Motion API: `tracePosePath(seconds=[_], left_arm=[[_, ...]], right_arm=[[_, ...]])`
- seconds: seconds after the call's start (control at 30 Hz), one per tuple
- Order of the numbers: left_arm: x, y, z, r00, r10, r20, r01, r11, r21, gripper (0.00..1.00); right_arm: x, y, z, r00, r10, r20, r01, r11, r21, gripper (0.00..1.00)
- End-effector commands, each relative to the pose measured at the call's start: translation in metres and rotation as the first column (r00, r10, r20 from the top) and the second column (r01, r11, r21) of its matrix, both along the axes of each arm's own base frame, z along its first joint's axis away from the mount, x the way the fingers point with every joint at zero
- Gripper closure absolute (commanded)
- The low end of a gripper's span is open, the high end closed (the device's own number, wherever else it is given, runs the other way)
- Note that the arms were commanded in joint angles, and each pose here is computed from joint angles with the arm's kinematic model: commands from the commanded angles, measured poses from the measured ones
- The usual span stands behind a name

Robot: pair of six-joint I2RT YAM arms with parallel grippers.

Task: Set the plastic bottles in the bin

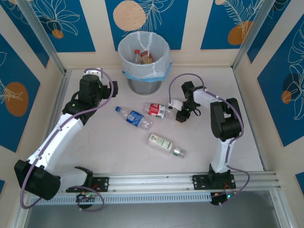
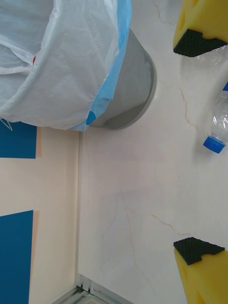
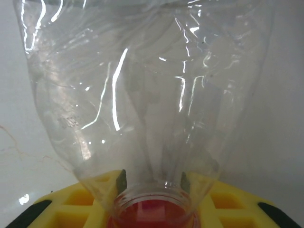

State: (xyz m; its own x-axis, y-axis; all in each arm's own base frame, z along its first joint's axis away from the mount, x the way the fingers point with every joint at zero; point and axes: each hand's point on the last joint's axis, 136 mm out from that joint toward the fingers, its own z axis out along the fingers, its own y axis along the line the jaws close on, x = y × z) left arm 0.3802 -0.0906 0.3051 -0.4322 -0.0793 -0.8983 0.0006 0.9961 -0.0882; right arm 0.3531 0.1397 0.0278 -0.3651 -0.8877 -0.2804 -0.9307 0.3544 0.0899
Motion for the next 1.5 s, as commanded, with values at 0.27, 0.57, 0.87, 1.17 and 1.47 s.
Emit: tracePosePath(seconds=[0.27, 0.57, 0.87, 1.17, 1.47], left_arm=[[0.001, -0.004, -0.004, 0.999, -0.036, -0.001, 0.036, 0.997, -0.071, 0.01], [0.0, -0.059, 0.013, 0.941, -0.321, 0.107, 0.335, 0.928, -0.161, 0.01], [0.011, -0.026, -0.004, 0.992, -0.119, 0.038, 0.123, 0.982, -0.14, 0.01], [0.01, 0.037, -0.025, 0.982, 0.183, -0.055, -0.191, 0.956, -0.224, 0.01], [0.009, 0.037, -0.042, 0.964, 0.204, -0.17, -0.247, 0.923, -0.294, 0.01]], right_arm=[[-0.021, 0.014, 0.04, 0.995, -0.071, 0.066, 0.065, 0.994, 0.083, 1.0], [-0.042, 0.043, 0.072, 0.985, -0.102, 0.141, 0.064, 0.966, 0.252, 1.0], [-0.053, 0.059, 0.127, 0.964, -0.117, 0.24, 0.011, 0.916, 0.401, 1.0], [-0.055, 0.068, 0.174, 0.926, -0.139, 0.352, -0.062, 0.861, 0.505, 1.0], [-0.015, 0.083, 0.243, 0.877, -0.343, 0.338, 0.062, 0.776, 0.627, 1.0]])
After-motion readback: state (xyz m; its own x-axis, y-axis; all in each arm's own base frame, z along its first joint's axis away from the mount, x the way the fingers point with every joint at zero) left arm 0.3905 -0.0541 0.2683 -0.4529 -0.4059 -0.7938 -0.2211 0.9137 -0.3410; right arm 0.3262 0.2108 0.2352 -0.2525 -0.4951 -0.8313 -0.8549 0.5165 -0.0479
